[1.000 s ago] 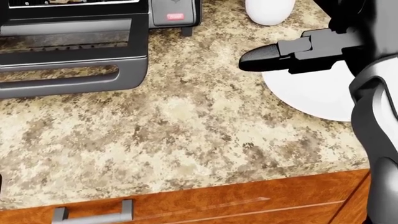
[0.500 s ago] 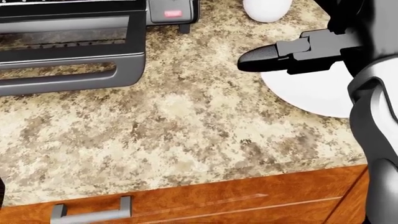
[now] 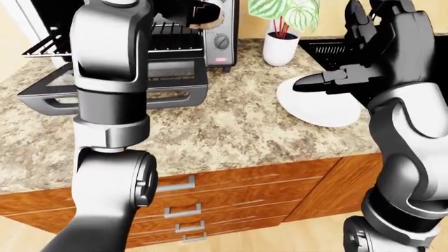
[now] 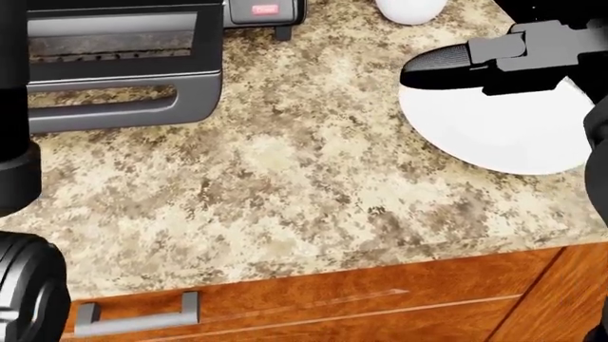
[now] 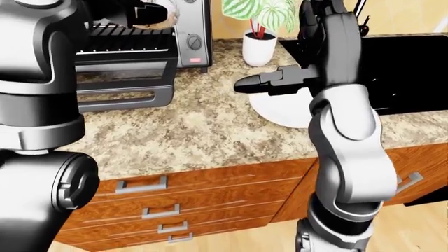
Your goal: Pick the scone from the rack and place it on the plate on the counter.
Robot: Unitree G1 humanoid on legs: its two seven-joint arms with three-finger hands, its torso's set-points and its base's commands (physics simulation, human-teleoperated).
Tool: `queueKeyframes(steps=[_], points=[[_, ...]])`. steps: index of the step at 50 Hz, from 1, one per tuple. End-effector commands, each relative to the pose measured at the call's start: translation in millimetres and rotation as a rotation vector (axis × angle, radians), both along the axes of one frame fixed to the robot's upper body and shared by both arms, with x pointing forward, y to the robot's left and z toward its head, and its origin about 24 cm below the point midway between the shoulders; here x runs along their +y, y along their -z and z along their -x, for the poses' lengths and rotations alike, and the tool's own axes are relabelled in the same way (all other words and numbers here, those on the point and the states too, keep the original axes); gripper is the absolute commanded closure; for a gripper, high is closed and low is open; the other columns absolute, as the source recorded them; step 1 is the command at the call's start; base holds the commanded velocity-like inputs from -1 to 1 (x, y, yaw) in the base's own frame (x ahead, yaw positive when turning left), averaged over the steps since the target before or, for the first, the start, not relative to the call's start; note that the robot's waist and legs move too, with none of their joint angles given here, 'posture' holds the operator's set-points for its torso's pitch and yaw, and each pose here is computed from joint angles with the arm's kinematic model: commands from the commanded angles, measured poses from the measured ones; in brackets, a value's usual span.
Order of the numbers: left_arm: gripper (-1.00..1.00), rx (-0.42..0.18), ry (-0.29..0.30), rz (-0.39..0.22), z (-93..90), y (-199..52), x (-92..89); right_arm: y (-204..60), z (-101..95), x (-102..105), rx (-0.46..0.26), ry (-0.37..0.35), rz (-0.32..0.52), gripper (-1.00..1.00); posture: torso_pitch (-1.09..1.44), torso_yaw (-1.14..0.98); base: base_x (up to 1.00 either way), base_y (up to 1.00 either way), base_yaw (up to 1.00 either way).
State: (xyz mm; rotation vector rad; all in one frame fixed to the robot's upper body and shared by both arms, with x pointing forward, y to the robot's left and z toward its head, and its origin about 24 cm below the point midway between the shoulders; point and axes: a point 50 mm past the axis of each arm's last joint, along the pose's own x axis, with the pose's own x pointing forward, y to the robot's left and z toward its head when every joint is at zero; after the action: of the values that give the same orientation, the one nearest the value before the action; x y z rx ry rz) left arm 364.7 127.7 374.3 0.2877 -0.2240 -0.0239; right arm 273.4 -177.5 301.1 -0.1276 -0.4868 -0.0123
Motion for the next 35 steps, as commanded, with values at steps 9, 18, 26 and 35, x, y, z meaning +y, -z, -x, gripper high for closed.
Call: queueKeyframes(steps=[9, 18, 26, 35], points=[[1.00, -0.129, 0.094, 0.037, 6.4, -25, -25.9, -17, 19.8, -13, -0.083, 0.045, -0.001, -1.00, 0.00, 0.00, 0.00, 0.00, 0.00], [1.00, -0.140, 0.135, 0.023, 2.2, -28, -39.9, -23, 36.8, -29, -0.096, 0.096, -0.003, -1.00, 0.00, 0.00, 0.00, 0.00, 0.00], [1.00, -0.143, 0.163, 0.002, -0.9, -27, -48.6, -28, 43.7, -37, -0.106, 0.131, -0.005, -1.00, 0.00, 0.00, 0.00, 0.00, 0.00], [1.00, -0.140, 0.207, -0.028, -3.0, -26, -61.3, -30, 50.1, -42, -0.111, 0.147, -0.006, -1.00, 0.00, -0.04, 0.00, 0.00, 0.00]])
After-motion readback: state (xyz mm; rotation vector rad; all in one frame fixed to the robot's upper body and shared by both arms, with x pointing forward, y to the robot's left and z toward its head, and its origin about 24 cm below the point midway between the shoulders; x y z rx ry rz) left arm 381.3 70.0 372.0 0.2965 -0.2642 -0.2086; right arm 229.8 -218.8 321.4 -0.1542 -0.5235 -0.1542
